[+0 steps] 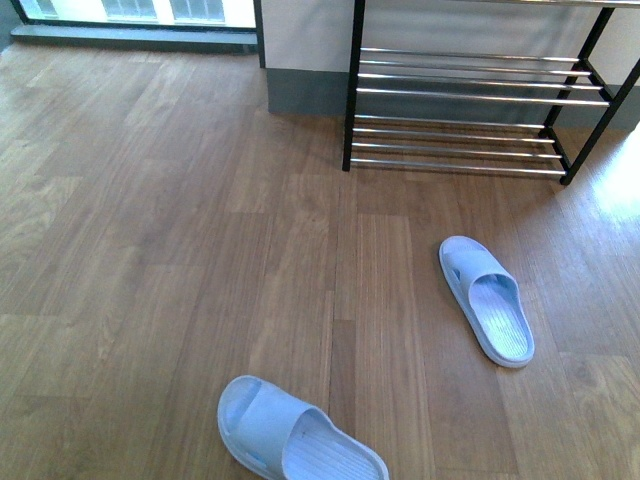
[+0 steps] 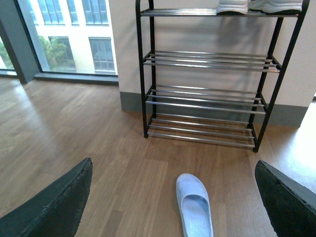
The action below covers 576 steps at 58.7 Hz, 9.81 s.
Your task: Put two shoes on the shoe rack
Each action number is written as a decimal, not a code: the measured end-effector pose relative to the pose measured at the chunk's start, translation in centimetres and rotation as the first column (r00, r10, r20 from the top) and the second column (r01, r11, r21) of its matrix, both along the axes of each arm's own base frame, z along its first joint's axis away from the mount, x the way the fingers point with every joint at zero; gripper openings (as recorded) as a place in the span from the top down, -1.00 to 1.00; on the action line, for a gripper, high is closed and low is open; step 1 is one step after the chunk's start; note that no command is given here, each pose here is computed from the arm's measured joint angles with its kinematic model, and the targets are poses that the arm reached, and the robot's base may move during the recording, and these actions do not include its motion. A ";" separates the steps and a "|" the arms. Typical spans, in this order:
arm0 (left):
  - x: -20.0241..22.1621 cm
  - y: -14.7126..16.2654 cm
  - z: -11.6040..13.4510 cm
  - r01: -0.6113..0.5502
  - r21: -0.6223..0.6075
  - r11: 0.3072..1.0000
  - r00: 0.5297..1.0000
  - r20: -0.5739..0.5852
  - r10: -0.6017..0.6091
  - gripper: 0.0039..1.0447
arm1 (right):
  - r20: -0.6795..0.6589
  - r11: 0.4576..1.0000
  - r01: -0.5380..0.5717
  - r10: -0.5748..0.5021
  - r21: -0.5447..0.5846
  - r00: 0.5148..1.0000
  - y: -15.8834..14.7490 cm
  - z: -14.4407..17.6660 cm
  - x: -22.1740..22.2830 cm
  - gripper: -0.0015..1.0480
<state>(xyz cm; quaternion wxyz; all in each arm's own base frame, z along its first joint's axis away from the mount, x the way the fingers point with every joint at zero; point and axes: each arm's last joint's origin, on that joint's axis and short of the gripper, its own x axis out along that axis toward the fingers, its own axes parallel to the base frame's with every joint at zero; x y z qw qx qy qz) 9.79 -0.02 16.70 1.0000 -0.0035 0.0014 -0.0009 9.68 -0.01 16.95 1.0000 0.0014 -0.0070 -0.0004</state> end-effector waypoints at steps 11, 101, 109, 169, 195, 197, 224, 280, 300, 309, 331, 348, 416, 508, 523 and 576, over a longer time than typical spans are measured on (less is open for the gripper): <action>0.0 0.0 0.0 0.000 0.000 1.000 1.000 0.000 0.000 -0.83 | 0.000 1.000 0.000 0.000 0.000 1.000 0.0 0.0 0.0 -0.82; 0.0 0.0 0.0 0.000 0.000 1.000 1.000 0.000 0.000 -0.83 | -0.723 0.969 0.177 -0.248 -0.175 0.644 -7.8 -26.1 26.6 -0.82; 0.0 0.0 0.0 0.000 0.000 1.000 1.000 0.000 0.000 -0.83 | -0.733 0.964 0.167 -0.266 -0.208 0.625 -8.7 -28.0 26.6 -0.82; 0.0 0.0 0.0 0.000 0.000 1.000 1.000 0.000 0.000 -0.83 | -0.751 0.991 0.110 -0.125 -0.070 0.648 -9.5 -33.2 30.3 0.56; 0.0 0.0 0.0 0.000 0.000 1.000 1.000 0.000 0.000 -0.83 | -0.710 0.981 0.194 -0.146 -0.014 0.689 -8.7 -30.0 28.0 0.97; 0.0 0.0 0.0 0.000 0.000 1.000 1.000 0.000 0.000 -0.83 | -0.691 0.977 0.213 -0.167 -0.019 0.704 -8.6 -28.7 27.7 0.97; 0.0 0.0 0.0 0.000 0.000 1.000 1.000 0.000 0.000 -0.83 | -0.566 0.960 0.273 -0.194 0.057 0.801 -6.7 -12.4 17.8 0.97; 0.0 0.0 0.0 -0.002 0.000 1.000 1.000 0.000 0.002 -0.83 | -0.395 0.942 0.298 -0.216 0.158 0.893 -3.3 -2.7 8.1 0.97; 0.0 0.0 0.0 0.000 0.000 1.000 1.000 0.000 0.000 -0.83 | -0.395 0.939 0.306 -0.225 0.155 0.891 -3.4 -2.7 8.1 0.97; 0.0 0.0 0.0 0.003 0.000 1.000 1.000 0.000 -0.003 -0.83 | -0.396 0.938 0.311 -0.229 0.154 0.889 -3.4 -2.8 8.1 0.97; 0.2 -0.1 -0.2 -0.111 -0.032 0.993 0.953 -0.288 0.097 -0.83 | -0.397 0.940 0.302 -0.220 0.157 0.891 -3.4 -2.8 8.1 0.97; 5.9 -0.4 -6.0 -0.244 -0.038 0.969 0.707 -0.690 0.151 -0.83 | -0.397 0.940 0.303 -0.220 0.157 0.891 -3.4 -2.8 8.1 0.97; 12.4 0.5 -34.9 -0.382 0.232 0.895 0.176 -0.932 0.317 -0.83 | -0.397 0.940 0.303 -0.221 0.157 0.891 -3.4 -2.8 8.1 0.97; 11.4 0.6 -12.1 0.046 0.416 0.908 0.618 -0.726 0.301 0.97 | -0.397 0.940 0.303 -0.221 0.157 0.891 -3.4 -2.8 8.1 0.97; 6.5 0.4 -2.3 -0.046 0.344 0.938 0.782 -0.572 0.248 0.97 | -0.397 0.940 0.303 -0.221 0.157 0.891 -3.4 -2.8 8.1 0.97; 3.2 0.6 -0.6 -0.104 0.257 0.961 0.828 -0.513 0.227 0.97 | -0.397 0.939 0.303 -0.220 0.160 0.891 -3.4 -2.8 8.1 0.97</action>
